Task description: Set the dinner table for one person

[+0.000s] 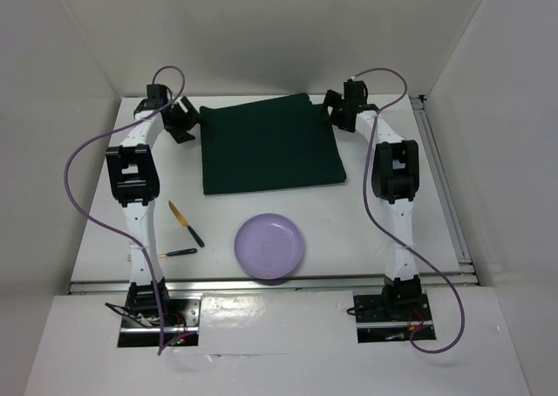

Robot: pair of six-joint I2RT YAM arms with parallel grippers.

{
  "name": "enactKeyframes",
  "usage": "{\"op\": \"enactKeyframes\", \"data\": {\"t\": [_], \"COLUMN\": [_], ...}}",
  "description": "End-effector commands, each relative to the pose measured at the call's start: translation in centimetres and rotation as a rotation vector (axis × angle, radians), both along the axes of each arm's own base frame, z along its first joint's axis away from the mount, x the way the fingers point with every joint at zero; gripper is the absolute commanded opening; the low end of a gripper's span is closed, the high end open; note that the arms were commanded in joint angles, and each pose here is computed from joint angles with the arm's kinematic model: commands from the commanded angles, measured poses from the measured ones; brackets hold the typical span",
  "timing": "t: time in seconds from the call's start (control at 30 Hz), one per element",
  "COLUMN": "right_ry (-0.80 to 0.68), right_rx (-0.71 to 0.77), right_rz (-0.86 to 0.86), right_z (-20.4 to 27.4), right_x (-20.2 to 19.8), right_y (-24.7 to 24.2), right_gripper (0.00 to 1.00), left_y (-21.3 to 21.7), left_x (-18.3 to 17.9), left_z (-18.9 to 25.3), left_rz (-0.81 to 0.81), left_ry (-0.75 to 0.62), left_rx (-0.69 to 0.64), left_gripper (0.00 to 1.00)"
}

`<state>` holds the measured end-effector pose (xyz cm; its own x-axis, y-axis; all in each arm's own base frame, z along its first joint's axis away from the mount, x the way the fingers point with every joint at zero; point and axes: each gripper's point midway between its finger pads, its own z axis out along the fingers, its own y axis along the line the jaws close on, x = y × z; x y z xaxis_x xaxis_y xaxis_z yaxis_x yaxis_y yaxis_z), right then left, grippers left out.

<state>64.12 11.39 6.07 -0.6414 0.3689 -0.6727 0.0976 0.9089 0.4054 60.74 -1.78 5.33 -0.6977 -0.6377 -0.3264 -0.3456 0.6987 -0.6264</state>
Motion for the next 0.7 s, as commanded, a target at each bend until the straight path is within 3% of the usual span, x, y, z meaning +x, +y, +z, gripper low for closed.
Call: {"op": "enactKeyframes", "data": {"t": [0.0,0.1,0.17,0.2,0.4,0.67], "right_ry": [-0.054,0.032,0.067,0.072,0.106,0.286], "right_rx": [-0.019,-0.025,-0.017,-0.002,0.084,0.216], "right_rz": [-0.052,-0.048,-0.072,-0.07,-0.088,-0.172], "right_z": [7.1,7.3,7.7,7.8,7.5,2.6], "right_x": [-1.7,-6.0,-9.8,-11.2,-19.3,-24.3], "right_y": [-1.4,-1.3,-1.8,-1.8,-1.3,-0.1], "right_gripper": [0.99,0.99,0.99,0.99,0.99,0.99], "left_y": [-0.1,0.4,0.6,0.7,-0.4,-2.6], "left_x": [-1.4,-4.6,-7.6,-8.9,-16.6,-20.2], "left_z": [5.1,6.6,5.2,6.7,3.8,0.5], "left_rz": [-0.009,-0.006,0.012,0.02,0.042,0.039], "left_ry": [-0.04,0.008,0.095,0.095,0.239,0.329], "left_rx": [0.055,0.104,0.152,0.164,0.2,0.099], "left_gripper": [0.86,0.78,0.78,0.78,0.92,0.95]}}
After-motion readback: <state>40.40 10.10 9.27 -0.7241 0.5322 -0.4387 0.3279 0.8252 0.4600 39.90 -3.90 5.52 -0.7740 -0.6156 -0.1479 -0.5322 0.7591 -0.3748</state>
